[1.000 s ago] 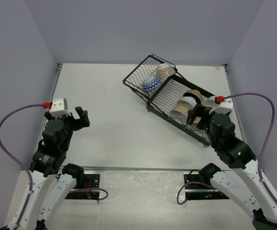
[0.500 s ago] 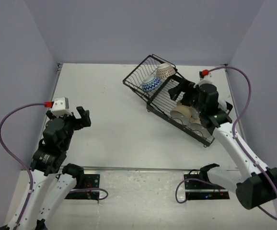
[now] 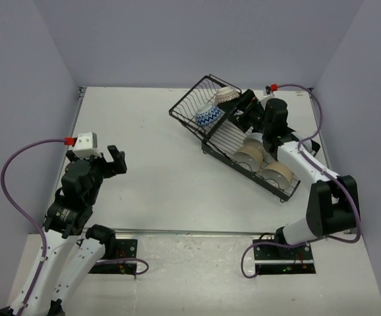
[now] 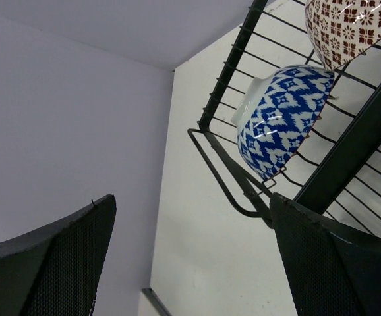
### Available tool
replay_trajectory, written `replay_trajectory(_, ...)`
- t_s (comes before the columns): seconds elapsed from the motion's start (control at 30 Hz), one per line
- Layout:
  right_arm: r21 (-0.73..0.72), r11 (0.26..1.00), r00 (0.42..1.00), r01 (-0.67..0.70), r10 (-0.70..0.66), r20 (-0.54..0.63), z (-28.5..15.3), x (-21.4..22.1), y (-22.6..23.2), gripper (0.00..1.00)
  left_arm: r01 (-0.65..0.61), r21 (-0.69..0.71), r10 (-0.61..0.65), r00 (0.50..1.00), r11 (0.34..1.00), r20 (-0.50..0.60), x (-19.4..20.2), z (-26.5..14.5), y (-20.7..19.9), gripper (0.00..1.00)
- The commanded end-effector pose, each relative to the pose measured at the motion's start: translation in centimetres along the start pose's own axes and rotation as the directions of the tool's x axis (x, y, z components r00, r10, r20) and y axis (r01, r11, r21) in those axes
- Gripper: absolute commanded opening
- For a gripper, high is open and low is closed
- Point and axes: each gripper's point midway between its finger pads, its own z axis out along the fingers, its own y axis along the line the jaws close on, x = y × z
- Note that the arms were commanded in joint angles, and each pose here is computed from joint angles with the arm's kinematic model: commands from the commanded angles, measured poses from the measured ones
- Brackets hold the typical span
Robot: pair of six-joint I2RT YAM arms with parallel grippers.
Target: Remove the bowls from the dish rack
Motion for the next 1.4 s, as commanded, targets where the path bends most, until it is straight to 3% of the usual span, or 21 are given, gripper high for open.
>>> replay_trajectory(0.0, -0.049, 0.996, 0.996, -0.077, 0.079, 0.037, 0.5, -0.9, 1.1, 0.98, -0.007, 0.024, 0.007, 0.999, 1.000, 0.031, -0.8, 0.3, -0.5, 1.00)
replay_trajectory(0.2, 0.033, 0.990, 0.990, -0.140, 0.140, 0.026, 2.1, -0.3, -2.2, 0.95, -0.009, 0.027, 0.008, 1.000, 1.000, 0.025, -0.7, 0.4, -0.6, 1.00)
replay_trajectory(0.5, 0.044, 0.986, 0.987, -0.161, 0.161, -0.006, 3.7, 0.5, -3.9, 0.93, -0.009, 0.023, 0.008, 1.000, 1.000, 0.027, -0.7, 0.3, -0.5, 1.00)
replay_trajectory(0.9, -0.029, 0.985, 0.982, -0.172, 0.169, -0.085, 5.4, 1.3, -3.6, 0.89, -0.010, 0.030, 0.010, 1.000, 0.999, 0.025, -0.7, 0.3, -0.6, 1.00)
replay_trajectory(1.37, -0.061, 0.987, 0.986, -0.152, 0.147, -0.075, 5.3, 0.8, -2.8, 0.88, -0.012, 0.035, 0.011, 1.000, 0.999, 0.024, -0.7, 0.4, -0.7, 1.00)
